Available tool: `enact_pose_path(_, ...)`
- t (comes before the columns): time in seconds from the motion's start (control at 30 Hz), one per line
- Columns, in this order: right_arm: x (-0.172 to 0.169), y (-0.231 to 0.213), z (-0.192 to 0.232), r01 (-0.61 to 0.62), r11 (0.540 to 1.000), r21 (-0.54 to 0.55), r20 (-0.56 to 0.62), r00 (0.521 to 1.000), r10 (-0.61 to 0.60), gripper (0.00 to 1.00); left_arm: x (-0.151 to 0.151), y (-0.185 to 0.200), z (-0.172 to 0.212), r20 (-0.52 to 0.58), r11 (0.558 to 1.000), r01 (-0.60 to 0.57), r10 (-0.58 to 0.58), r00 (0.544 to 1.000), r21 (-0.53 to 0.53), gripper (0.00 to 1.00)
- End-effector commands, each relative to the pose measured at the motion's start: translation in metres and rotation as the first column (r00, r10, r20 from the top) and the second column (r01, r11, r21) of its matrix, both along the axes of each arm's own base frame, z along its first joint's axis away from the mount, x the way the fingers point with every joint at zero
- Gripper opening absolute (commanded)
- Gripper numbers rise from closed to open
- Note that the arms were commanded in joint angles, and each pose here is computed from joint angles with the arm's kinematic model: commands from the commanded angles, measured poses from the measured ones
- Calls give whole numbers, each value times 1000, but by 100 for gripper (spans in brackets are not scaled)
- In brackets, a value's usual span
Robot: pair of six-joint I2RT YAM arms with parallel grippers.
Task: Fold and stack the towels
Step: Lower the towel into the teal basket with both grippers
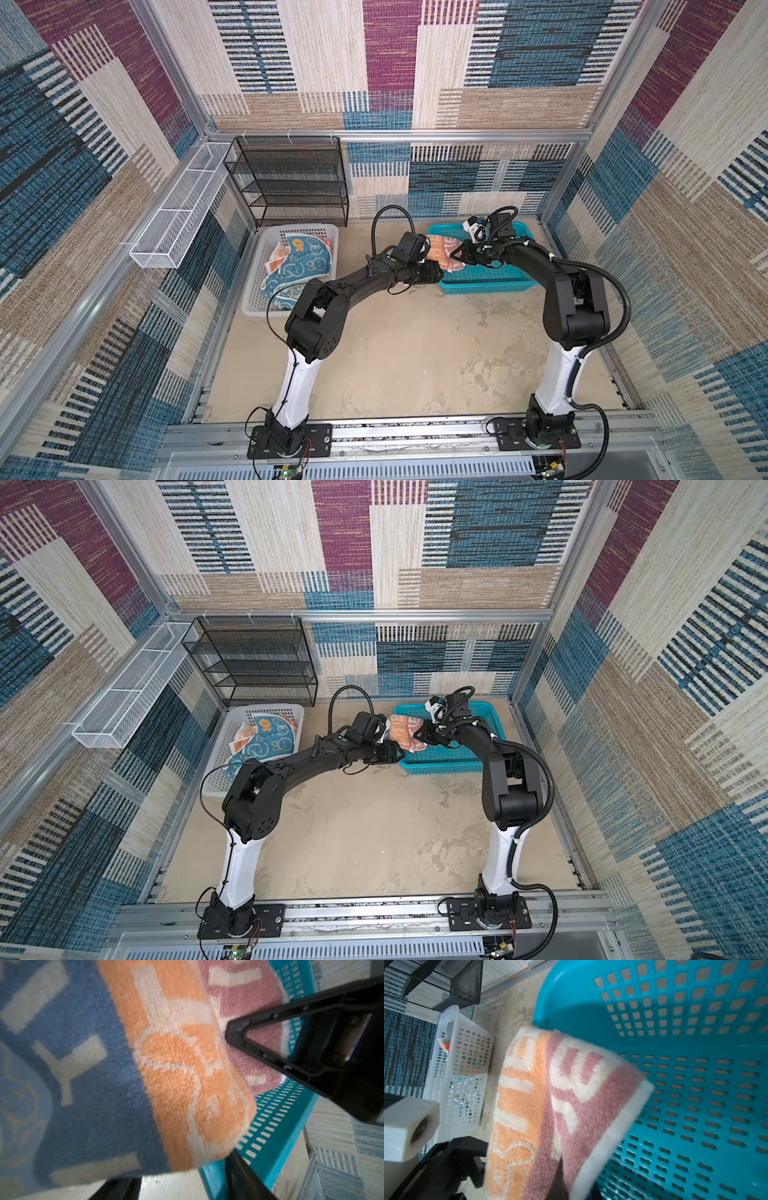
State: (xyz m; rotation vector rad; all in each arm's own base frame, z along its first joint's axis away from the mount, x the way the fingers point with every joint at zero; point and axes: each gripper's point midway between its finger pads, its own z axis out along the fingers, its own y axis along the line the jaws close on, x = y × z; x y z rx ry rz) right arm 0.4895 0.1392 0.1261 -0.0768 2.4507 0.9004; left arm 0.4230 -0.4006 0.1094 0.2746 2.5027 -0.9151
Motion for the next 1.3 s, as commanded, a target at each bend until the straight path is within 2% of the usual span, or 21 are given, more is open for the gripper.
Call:
enact_pose_path(0.0, 8, -11, 15, 30, 1000, -3, 46, 998, -30, 0, 0, -5, 0, -16, 1000, -13, 13, 1000, -12, 60)
enact_pose_path(0.13, 10, -22, 23, 49, 999, 0, 62, 997, -49, 0, -1, -12, -3, -24, 1000, -6, 5, 1000, -15, 53)
enact_pose_path(0.33, 11, -36, 30, 76, 997, -22, 77, 994, -74, 0, -3, -13, -7, -35, 1000, -7, 6, 999, -14, 33)
enact_pose_path(0.53, 4, -61, 6, 148, 974, -170, 33, 989, -144, 0, -2, -13, -4, -35, 1000, -13, 13, 999, -16, 17)
enact_pose_path(0.67, -11, -66, -8, 170, 966, -197, 3, 985, -173, 0, -2, -15, -1, -41, 999, -19, 17, 999, -29, 5)
enact_pose_path(0.8, -23, -68, -19, 184, 963, -199, -15, 982, -191, 0, -2, -17, 2, -52, 999, -22, 20, 998, -47, 0)
enact_pose_path(0.9, -26, -71, -27, 200, 955, -218, -34, 977, -212, 0, -2, -12, 3, -56, 999, -44, 42, 998, -27, 0)
enact_pose_path(1.07, -33, -76, -36, 210, 948, -240, -47, 973, -227, 0, 1, 8, -1, -57, 994, -108, 109, 992, 27, 0)
enact_pose_path(1.27, -39, -80, -53, 205, 937, -284, -84, 968, -237, 0, 6, 39, -6, -77, 982, -184, 186, 980, 31, 0)
